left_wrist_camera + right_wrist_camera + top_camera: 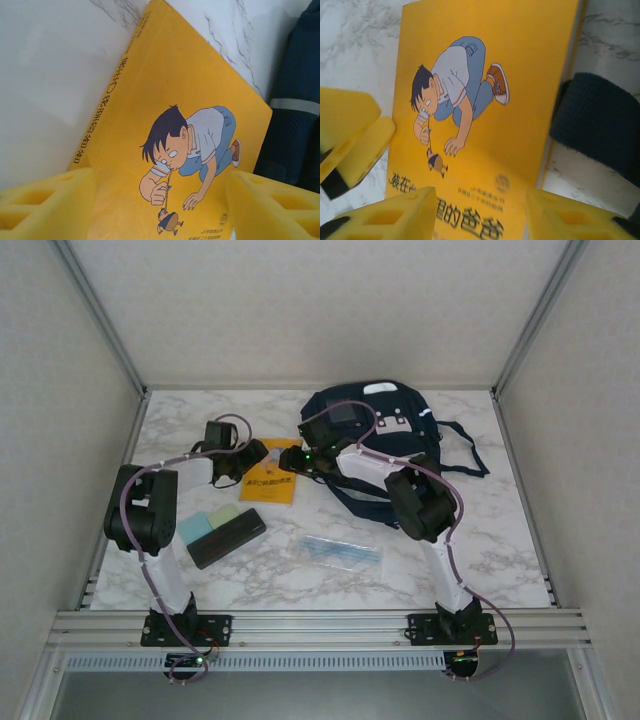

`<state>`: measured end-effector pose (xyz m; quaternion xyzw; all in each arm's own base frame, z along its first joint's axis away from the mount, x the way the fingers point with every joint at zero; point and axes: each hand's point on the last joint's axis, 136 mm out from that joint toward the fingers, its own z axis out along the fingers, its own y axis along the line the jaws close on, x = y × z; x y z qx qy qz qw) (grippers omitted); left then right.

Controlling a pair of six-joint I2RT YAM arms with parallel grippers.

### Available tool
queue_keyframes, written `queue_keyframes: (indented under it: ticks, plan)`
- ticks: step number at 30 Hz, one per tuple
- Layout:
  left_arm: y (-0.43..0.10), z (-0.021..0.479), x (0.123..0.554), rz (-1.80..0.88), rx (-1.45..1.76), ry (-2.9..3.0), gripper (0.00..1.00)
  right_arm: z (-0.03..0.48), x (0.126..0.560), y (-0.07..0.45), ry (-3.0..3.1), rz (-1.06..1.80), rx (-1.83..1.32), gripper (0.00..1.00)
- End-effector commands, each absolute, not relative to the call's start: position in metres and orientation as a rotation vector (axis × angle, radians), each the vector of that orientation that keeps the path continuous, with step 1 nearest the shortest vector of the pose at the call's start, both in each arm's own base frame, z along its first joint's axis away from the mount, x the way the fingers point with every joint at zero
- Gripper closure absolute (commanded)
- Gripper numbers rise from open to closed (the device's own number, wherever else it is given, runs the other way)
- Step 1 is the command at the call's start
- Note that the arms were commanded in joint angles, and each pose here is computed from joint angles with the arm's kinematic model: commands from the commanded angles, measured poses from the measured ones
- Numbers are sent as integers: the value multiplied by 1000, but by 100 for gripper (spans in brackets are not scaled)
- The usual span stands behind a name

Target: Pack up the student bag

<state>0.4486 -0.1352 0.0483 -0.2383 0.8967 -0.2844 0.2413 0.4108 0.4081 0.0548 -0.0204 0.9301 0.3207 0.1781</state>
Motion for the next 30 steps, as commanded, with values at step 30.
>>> queue_keyframes:
  ticks: [30]
  plan:
    - [-133, 12, 410, -740, -768, 2584, 31, 85, 392, 440, 2580, 1167, 27, 57]
